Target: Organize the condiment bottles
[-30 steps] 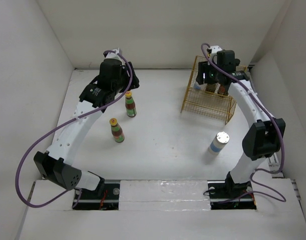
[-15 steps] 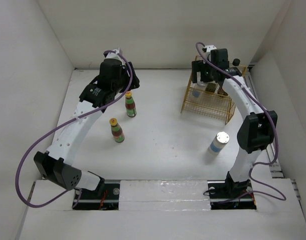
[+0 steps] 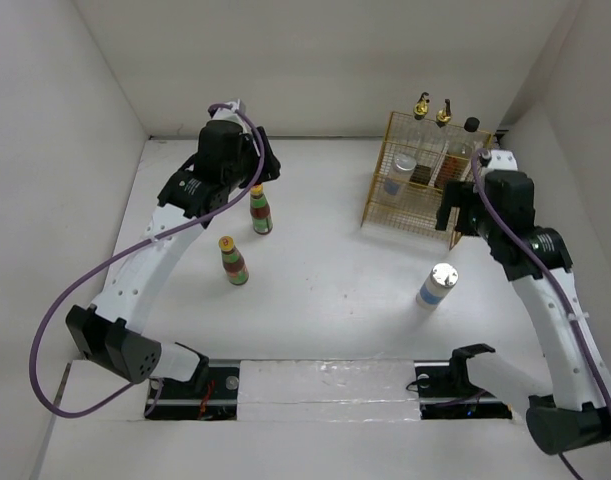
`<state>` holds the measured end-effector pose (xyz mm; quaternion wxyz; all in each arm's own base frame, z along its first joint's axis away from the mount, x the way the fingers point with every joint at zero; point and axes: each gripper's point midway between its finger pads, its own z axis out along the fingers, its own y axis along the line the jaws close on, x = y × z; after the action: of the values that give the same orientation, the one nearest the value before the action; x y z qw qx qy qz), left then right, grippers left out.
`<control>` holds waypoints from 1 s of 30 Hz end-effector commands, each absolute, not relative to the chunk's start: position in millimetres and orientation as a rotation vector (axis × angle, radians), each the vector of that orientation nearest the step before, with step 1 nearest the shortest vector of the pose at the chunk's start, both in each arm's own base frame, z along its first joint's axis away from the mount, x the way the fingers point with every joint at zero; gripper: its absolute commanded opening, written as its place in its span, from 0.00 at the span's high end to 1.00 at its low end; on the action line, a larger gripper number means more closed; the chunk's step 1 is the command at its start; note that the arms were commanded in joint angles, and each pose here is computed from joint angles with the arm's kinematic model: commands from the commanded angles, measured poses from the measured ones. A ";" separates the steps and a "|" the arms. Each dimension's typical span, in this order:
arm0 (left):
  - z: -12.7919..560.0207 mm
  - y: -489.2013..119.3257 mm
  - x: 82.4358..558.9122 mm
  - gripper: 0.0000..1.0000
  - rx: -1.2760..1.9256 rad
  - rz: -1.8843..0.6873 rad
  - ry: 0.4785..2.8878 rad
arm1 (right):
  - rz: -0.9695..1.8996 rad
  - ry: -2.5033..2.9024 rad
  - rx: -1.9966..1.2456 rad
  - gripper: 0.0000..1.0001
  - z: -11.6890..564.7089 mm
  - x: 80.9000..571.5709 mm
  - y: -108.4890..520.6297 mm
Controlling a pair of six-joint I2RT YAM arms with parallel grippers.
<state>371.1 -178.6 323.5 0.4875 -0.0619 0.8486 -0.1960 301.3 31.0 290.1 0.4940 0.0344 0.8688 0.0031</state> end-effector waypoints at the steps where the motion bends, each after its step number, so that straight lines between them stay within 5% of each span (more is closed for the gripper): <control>1: 340.7 -183.5 357.6 0.44 -0.127 -0.568 2.010 | -0.079 2.351 0.302 0.04 225.3 242.9 9.2; 14: 321.7 -182.7 320.4 0.42 -0.097 -0.655 2.013 | 0.082 2.542 0.277 0.00 171.5 216.1 42.5; 19: 322.5 -177.8 309.9 0.42 -0.106 -0.666 2.000 | 0.069 2.565 0.288 0.08 147.7 214.2 45.7; 21: 317.1 -176.6 307.4 0.42 -0.107 -0.662 2.009 | 0.049 2.559 0.293 0.12 141.7 218.4 43.7; 22: 317.1 -176.6 307.4 0.42 -0.107 -0.662 2.009 | 0.031 2.566 0.286 0.30 138.1 216.5 42.8; 25: 320.3 -176.1 305.6 0.42 -0.115 -0.672 2.001 | -0.013 2.501 0.263 0.55 157.7 226.8 40.0; 30: 322.8 -177.1 307.6 0.42 -0.115 -0.673 1.998 | -0.022 2.327 0.175 0.62 244.1 246.5 46.1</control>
<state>307.9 -173.5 306.4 0.4744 -0.0494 0.8401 -0.2582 210.1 42.8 162.0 0.2682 0.0681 0.9607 -0.0204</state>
